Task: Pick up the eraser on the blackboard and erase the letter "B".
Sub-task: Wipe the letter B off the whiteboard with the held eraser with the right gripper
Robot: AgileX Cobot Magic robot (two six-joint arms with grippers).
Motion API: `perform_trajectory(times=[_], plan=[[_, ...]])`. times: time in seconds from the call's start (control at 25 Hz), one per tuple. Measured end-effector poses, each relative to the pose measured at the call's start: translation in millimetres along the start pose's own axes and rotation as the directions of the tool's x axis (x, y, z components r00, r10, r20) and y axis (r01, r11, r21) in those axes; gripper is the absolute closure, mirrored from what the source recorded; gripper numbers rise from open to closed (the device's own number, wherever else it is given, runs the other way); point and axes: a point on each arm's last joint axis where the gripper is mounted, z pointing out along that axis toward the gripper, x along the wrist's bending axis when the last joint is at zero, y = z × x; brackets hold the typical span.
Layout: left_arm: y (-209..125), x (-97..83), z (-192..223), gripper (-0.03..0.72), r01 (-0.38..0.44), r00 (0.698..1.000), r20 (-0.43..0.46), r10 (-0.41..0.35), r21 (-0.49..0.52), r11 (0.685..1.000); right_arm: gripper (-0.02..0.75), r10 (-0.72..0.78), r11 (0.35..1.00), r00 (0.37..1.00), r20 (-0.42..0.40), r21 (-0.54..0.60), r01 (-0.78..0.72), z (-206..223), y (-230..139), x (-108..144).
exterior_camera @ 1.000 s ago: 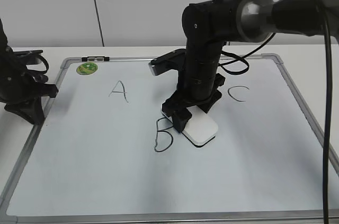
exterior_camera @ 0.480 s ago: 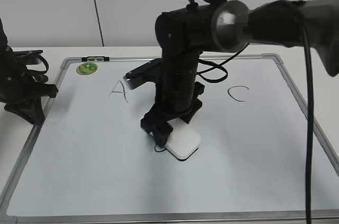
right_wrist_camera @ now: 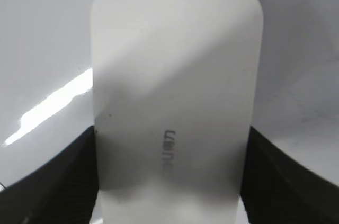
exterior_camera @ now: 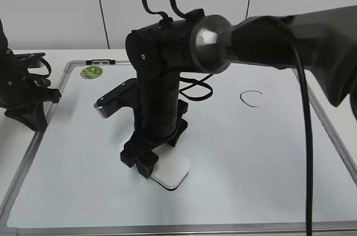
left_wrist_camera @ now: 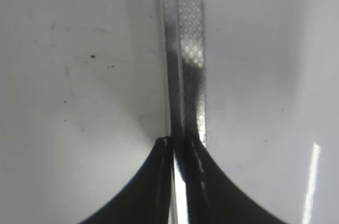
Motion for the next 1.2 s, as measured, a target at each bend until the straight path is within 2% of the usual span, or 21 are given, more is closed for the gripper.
perform_trajectory(times=[0.36,0.64,0.88,0.96,1.04,1.12,1.2], plan=[[0,0.1,0,0.656,-0.001,1.000,-0.001,0.001,0.000,1.000,0.202,-0.010,1.000,0.998,0.058,0.007,0.010,-3,4,-2],[0,0.4,0,0.656,-0.004,1.000,-0.004,0.004,-0.001,1.000,0.202,0.013,1.000,0.998,0.066,0.001,-0.013,-3,4,-11],[0,0.6,0,0.656,-0.005,1.000,-0.006,0.005,-0.001,1.000,0.202,0.098,0.995,0.993,0.067,-0.013,-0.098,-6,-3,-45],[0,0.6,0,0.656,-0.005,1.000,-0.006,0.005,-0.001,1.000,0.202,0.162,0.987,0.984,0.070,-0.020,-0.160,-8,-10,-65],[0,0.6,0,0.656,-0.005,1.000,-0.006,0.005,-0.001,1.000,0.202,0.162,0.987,0.984,0.070,-0.020,-0.160,-8,-10,-65],[0,0.7,0,0.656,-0.006,1.000,-0.008,0.006,-0.001,1.000,0.202,0.260,0.965,0.963,0.071,-0.031,-0.259,-11,-21,-95],[0,0.7,0,0.656,-0.006,1.000,-0.008,0.006,-0.001,1.000,0.202,0.290,0.957,0.954,0.072,-0.032,-0.289,-12,-26,-106]])
